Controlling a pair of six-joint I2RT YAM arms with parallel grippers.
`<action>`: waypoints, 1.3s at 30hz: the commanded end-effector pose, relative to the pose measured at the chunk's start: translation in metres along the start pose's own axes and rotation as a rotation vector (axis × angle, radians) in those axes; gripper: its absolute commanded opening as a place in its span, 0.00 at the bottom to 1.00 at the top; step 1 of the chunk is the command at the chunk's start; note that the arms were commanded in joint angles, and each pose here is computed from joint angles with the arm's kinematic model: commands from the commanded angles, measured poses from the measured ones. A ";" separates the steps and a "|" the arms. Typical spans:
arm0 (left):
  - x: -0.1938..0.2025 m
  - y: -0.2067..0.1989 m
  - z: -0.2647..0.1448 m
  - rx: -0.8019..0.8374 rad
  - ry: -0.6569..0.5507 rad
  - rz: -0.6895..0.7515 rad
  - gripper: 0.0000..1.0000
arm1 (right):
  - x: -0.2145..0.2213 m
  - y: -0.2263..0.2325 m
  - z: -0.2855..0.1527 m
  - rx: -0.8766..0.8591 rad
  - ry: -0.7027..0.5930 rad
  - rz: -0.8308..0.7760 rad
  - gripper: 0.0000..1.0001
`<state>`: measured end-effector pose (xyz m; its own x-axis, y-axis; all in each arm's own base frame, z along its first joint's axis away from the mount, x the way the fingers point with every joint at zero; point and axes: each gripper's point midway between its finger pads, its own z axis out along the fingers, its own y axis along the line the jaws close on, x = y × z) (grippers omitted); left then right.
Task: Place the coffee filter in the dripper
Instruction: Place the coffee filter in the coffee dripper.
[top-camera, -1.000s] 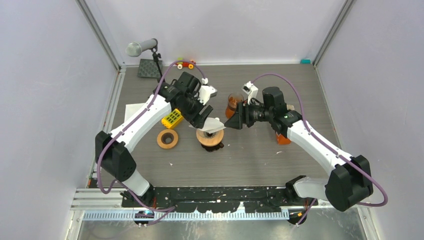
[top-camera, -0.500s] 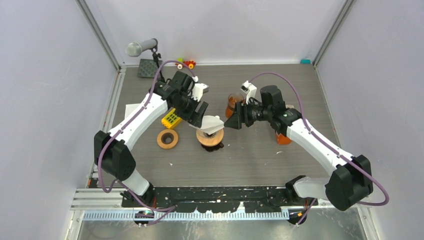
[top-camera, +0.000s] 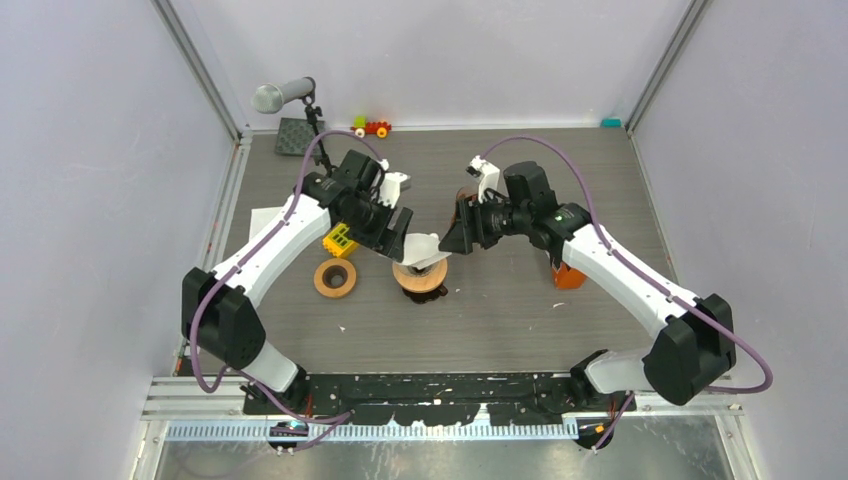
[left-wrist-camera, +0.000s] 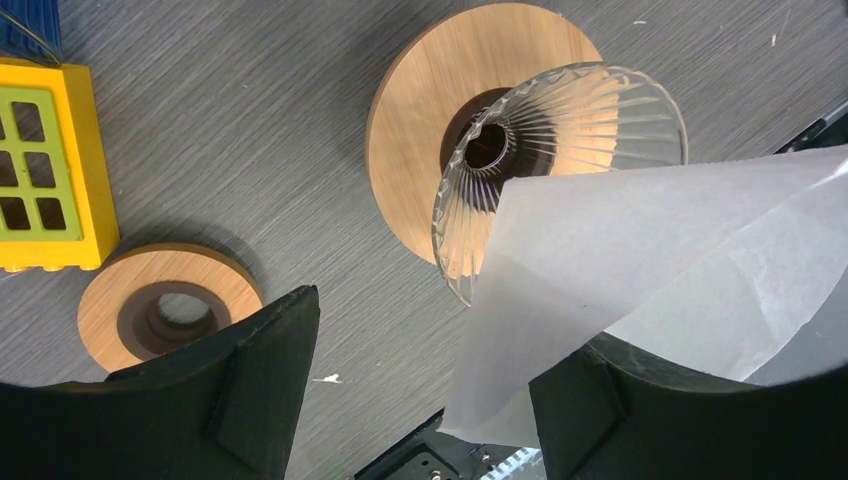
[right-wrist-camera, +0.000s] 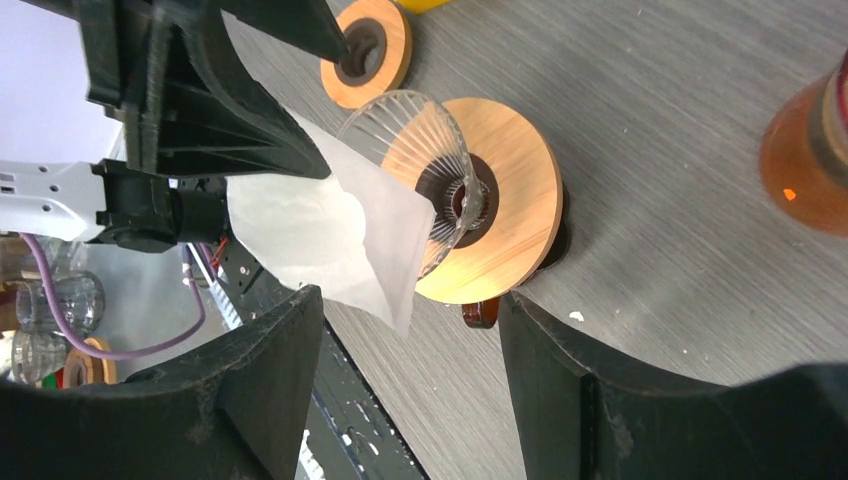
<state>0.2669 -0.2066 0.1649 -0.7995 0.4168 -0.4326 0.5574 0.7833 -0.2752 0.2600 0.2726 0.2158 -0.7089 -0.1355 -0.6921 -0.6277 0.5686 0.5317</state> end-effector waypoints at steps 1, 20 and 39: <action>-0.016 -0.007 -0.009 0.030 -0.088 -0.005 0.75 | -0.012 0.009 0.000 0.004 -0.021 -0.024 0.69; -0.011 -0.010 -0.002 0.061 -0.112 -0.031 0.75 | -0.028 0.017 0.001 0.024 -0.043 -0.020 0.69; -0.010 -0.011 0.000 0.078 -0.126 -0.051 0.75 | -0.006 0.002 0.028 0.107 0.045 -0.025 0.67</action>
<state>0.2671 -0.2152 0.1590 -0.8140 0.3437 -0.4682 0.5258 0.7786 -0.3425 0.2591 0.2949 0.1941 -0.7426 -0.1999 -0.6392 -0.5967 0.6310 0.4958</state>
